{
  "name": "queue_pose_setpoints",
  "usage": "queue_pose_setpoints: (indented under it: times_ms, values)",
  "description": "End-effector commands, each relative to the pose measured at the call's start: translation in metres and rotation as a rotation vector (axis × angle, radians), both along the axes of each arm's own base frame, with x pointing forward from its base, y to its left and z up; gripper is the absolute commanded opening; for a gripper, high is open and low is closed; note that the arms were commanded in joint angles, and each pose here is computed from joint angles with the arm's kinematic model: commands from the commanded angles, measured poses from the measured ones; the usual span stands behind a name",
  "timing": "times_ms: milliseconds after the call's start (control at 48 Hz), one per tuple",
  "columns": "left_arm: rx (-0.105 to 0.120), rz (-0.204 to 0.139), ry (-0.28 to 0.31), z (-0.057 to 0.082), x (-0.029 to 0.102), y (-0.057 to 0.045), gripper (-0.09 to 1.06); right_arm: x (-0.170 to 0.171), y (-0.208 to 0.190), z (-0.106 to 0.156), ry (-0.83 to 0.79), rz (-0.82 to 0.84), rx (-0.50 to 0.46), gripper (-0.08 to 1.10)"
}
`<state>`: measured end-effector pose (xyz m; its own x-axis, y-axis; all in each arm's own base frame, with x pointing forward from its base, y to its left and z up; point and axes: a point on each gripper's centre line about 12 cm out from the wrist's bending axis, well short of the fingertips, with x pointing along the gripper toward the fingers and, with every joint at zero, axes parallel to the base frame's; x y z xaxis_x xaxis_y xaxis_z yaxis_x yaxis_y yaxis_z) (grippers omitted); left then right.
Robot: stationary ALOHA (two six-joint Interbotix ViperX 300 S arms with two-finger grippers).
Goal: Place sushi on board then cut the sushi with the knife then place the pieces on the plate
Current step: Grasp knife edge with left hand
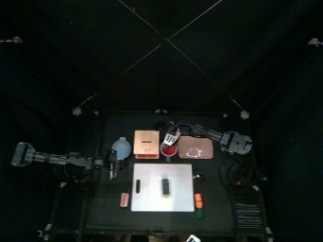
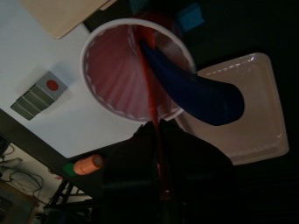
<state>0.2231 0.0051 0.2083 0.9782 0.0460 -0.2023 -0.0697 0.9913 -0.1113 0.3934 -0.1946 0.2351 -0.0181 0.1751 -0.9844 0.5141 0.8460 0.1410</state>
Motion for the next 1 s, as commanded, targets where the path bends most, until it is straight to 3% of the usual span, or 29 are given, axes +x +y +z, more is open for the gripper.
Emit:
queue_pose_setpoints:
  times_ms: [21,688,1000]
  values:
    - [0.000,0.001,-0.015,0.005,0.003,0.000,0.00,-0.005,-0.001,0.031,-0.057,-0.011,-0.038,0.37]
    - [0.000,0.004,-0.017,0.005,0.003,0.001,0.00,-0.046,0.025,0.137,-0.228,-0.050,-0.129,0.36]
    - [0.005,0.003,-0.029,0.008,0.004,0.001,0.00,-0.074,0.076,0.184,-0.337,0.023,-0.218,0.36]
